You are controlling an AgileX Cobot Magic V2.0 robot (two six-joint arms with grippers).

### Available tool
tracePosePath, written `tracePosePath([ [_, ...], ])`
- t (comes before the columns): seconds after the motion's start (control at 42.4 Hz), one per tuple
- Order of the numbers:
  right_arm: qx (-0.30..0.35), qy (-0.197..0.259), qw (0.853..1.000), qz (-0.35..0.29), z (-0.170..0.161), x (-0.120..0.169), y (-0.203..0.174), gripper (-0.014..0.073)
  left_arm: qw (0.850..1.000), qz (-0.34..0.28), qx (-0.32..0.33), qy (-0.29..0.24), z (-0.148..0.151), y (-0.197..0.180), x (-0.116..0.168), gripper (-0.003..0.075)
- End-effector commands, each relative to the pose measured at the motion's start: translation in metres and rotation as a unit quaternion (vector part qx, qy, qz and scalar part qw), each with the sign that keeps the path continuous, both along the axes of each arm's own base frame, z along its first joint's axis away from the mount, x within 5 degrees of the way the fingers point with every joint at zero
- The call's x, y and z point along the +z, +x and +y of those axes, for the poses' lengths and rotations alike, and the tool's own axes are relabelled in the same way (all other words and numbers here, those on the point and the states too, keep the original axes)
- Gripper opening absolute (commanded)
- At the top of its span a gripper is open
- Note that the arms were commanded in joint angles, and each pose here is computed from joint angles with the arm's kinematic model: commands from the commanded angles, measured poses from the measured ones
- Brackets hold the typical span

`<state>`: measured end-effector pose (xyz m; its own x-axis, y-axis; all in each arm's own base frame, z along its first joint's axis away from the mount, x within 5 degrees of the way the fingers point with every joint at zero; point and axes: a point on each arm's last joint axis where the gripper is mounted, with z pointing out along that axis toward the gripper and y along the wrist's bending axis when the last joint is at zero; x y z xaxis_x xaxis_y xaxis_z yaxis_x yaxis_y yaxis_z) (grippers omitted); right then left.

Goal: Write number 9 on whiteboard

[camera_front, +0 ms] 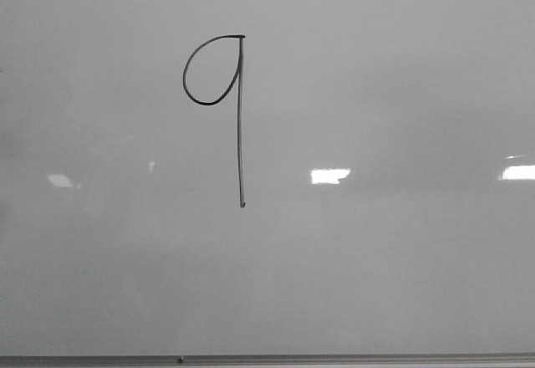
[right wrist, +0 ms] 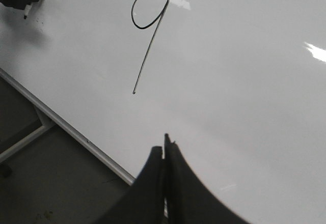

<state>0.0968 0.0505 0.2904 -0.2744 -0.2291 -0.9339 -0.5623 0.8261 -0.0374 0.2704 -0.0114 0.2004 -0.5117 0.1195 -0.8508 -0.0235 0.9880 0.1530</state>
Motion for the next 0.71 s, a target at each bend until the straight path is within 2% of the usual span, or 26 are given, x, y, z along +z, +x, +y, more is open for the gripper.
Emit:
tracePosePath([
  [0.0, -0.017, 0.021, 0.999, -0.023, -0.001, 0.011, 0.003, -0.0068, 0.995, -0.093, 0.024, -0.007, 0.003, -0.003, 0.039, 0.0477],
  [0.142, -0.017, 0.021, 0.999, -0.023, -0.001, 0.011, 0.003, -0.0068, 0.984, -0.174, 0.005, -0.027, 0.003, -0.037, 0.09, 0.0472],
  [0.212, -0.017, 0.021, 0.999, -0.023, -0.001, 0.011, 0.003, -0.0068, 0.979, -0.195, -0.027, -0.048, -0.001, -0.062, 0.112, 0.0427],
  [0.33, -0.017, 0.021, 0.999, -0.023, -0.001, 0.011, 0.003, -0.0068, 0.97, -0.219, -0.074, -0.069, -0.005, -0.102, 0.134, 0.0247],
  [0.472, -0.017, 0.021, 0.999, -0.023, -0.001, 0.011, 0.003, -0.0068, 0.96, -0.253, -0.093, -0.076, -0.005, -0.137, 0.138, -0.0012],
  [0.684, -0.017, 0.021, 0.999, -0.023, -0.001, 0.011, 0.003, -0.0068, 0.955, -0.269, -0.097, -0.077, -0.004, -0.147, 0.143, -0.0019],
])
